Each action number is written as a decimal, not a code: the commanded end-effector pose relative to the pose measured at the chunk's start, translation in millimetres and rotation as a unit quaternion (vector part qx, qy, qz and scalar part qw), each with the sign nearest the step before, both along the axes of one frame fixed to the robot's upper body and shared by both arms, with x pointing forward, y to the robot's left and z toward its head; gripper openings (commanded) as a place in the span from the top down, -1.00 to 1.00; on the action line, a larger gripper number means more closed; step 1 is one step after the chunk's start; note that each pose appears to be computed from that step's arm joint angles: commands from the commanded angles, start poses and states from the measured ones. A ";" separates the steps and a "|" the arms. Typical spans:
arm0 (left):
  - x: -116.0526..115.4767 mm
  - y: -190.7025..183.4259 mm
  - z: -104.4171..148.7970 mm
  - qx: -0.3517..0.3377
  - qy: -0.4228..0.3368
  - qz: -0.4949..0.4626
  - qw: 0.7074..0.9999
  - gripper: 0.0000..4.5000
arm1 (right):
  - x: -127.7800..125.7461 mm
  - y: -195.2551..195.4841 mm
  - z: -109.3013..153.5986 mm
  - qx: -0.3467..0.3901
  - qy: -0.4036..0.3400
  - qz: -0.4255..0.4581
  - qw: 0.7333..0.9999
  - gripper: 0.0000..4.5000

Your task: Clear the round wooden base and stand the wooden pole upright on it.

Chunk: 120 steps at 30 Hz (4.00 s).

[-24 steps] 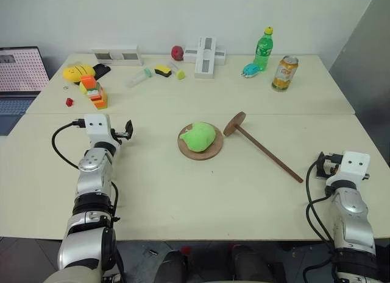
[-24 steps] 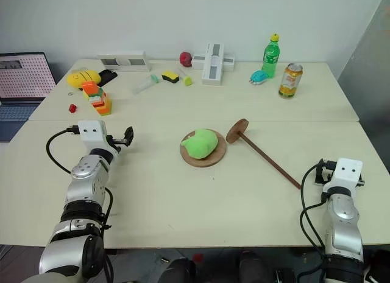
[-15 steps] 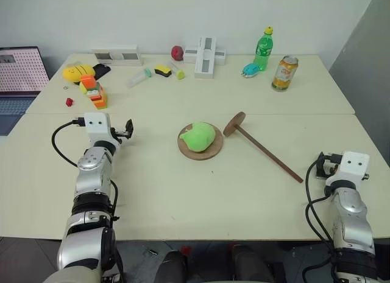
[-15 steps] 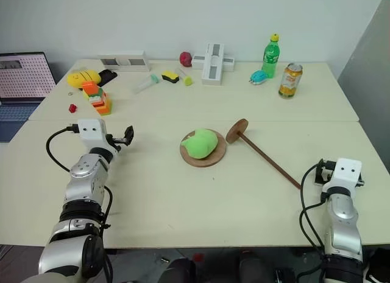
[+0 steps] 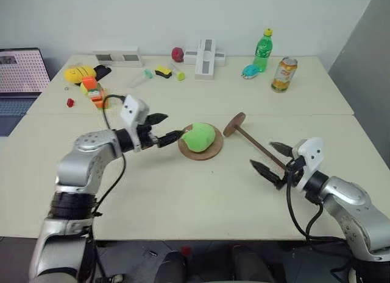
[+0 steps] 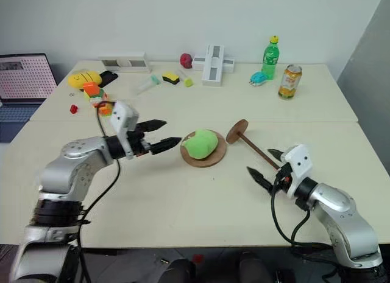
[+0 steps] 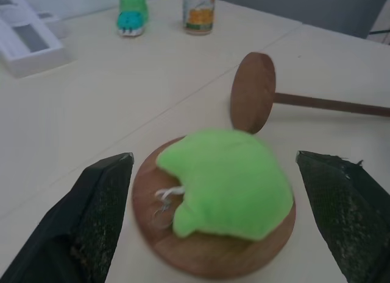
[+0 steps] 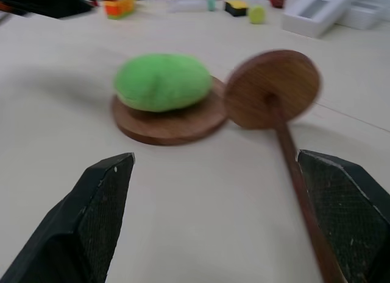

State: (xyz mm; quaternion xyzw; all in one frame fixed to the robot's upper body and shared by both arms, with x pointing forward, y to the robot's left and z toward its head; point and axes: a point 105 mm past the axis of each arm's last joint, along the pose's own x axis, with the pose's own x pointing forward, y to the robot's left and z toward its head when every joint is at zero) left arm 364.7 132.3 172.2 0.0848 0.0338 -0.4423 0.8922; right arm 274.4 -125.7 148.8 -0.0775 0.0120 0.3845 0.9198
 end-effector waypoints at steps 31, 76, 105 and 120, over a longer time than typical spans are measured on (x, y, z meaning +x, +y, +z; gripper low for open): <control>75.3 47.8 6.2 -0.036 -0.043 0.193 0.980 0.51 | 1.5 10.5 18.4 0.016 -0.031 -0.022 0.999 -1.00; 33.6 55.6 56.7 -0.007 -0.092 0.071 0.993 -0.98 | 38.8 -15.6 41.8 -0.088 -0.004 -0.038 0.995 -1.00; -98.3 -34.3 8.7 0.044 -0.021 -0.176 0.983 -0.98 | 129.0 -10.0 -2.6 -0.272 0.305 0.024 0.912 -1.00; -102.2 -36.4 5.0 0.035 -0.016 -0.165 0.986 -1.00 | 119.5 -13.3 -4.6 -0.317 0.360 0.056 0.876 0.05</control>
